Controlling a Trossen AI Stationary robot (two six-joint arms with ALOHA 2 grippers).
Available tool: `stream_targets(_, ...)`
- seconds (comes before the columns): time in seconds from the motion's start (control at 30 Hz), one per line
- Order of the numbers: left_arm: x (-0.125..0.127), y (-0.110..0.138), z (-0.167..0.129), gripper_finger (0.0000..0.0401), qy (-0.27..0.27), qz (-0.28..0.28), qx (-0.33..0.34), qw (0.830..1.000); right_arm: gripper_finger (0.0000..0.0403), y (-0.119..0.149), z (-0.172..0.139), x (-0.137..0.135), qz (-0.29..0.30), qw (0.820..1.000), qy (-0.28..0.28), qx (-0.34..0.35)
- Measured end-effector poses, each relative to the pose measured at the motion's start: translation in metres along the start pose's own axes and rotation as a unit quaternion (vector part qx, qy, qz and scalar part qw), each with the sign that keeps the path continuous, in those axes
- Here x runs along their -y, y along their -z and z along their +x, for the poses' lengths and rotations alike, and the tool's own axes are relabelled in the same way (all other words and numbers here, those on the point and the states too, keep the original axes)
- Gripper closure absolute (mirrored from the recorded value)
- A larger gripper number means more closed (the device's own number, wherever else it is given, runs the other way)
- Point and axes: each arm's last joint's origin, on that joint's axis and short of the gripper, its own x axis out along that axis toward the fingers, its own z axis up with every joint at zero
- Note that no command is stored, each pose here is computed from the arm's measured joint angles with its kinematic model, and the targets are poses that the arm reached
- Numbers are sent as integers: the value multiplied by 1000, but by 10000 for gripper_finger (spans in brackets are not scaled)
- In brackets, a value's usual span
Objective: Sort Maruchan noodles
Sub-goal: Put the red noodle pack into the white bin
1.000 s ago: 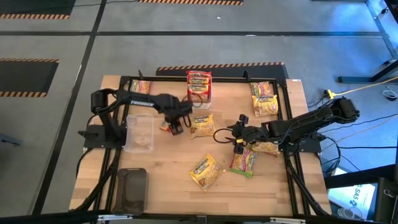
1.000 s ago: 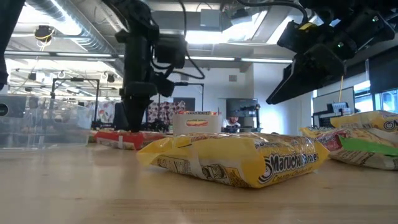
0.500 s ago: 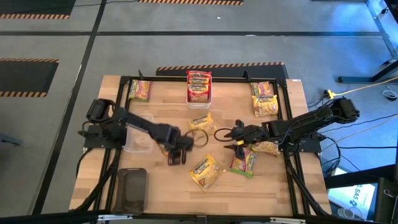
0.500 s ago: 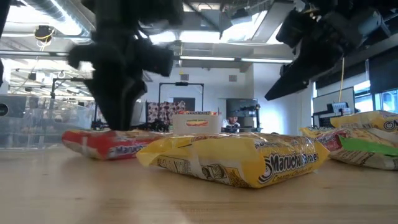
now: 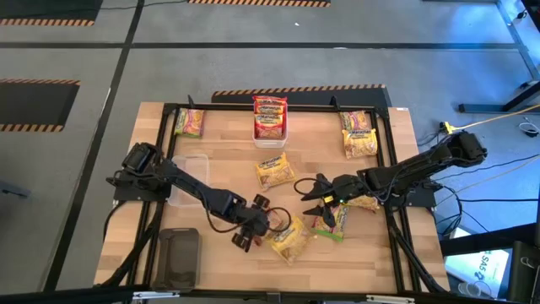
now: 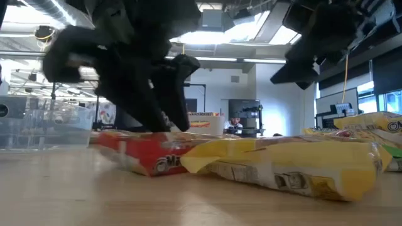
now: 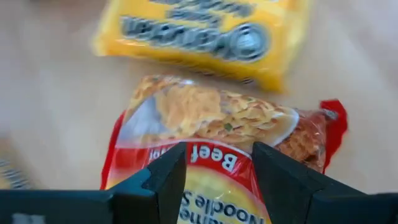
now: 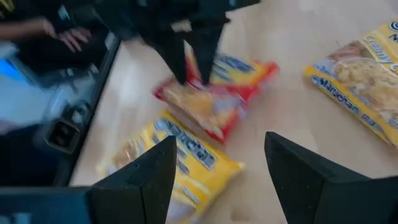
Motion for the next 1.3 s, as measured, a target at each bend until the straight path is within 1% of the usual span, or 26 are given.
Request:
stream_targets(0.07, -4, -3, -7, 223, -34, -17, -9, 999, 183, -2, 0, 0, 12, 1000, -2, 9)
stream_targets(0.1, -6, -6, -12, 223, -42, -33, -13, 998, 183, -2, 0, 0, 15, 1000, -1, 9)
stream_targets(0.2, -9, -16, -34, 223, -50, -105, -4, 993, 183, -4, 0, 0, 38, 999, 9, 24)
stream_targets(0.3, -1, -18, -48, 223, -38, -200, -8, 979, 183, -5, 3, 1, 68, 997, 23, 41)
stream_targets(0.37, 8, -15, -52, 223, -38, -238, -23, 970, 182, -5, 8, 2, 95, 994, 31, 47)
stream_targets(0.4, 13, -16, -53, 223, -45, -251, -19, 967, 181, -5, 10, 4, 109, 992, 36, 45)
stream_targets(0.5, 29, -9, -49, 223, -75, -261, -19, 962, 167, -2, 22, 10, 142, 989, 43, 25)
stream_targets(0.63, 38, 0, -36, 223, -104, -273, -10, 956, 124, 3, 41, 24, 209, 976, 52, -12)
stream_targets(0.73, 41, 4, -26, 223, -102, -282, 6, 954, 95, 7, 56, 37, 248, 966, 60, -43)
stream_targets(0.83, 41, 6, -17, 223, -102, -287, 17, 952, 79, 7, 67, 47, 273, 958, 55, -62)
stream_targets(1.07, 38, 8, -2, 223, -110, -280, 9, 954, 73, 1, 88, 56, 293, 951, 34, -91)
stream_targets(1.3, 39, 10, 9, 223, -110, -279, 3, 954, 72, 3, 105, 59, 305, 945, 38, -110)
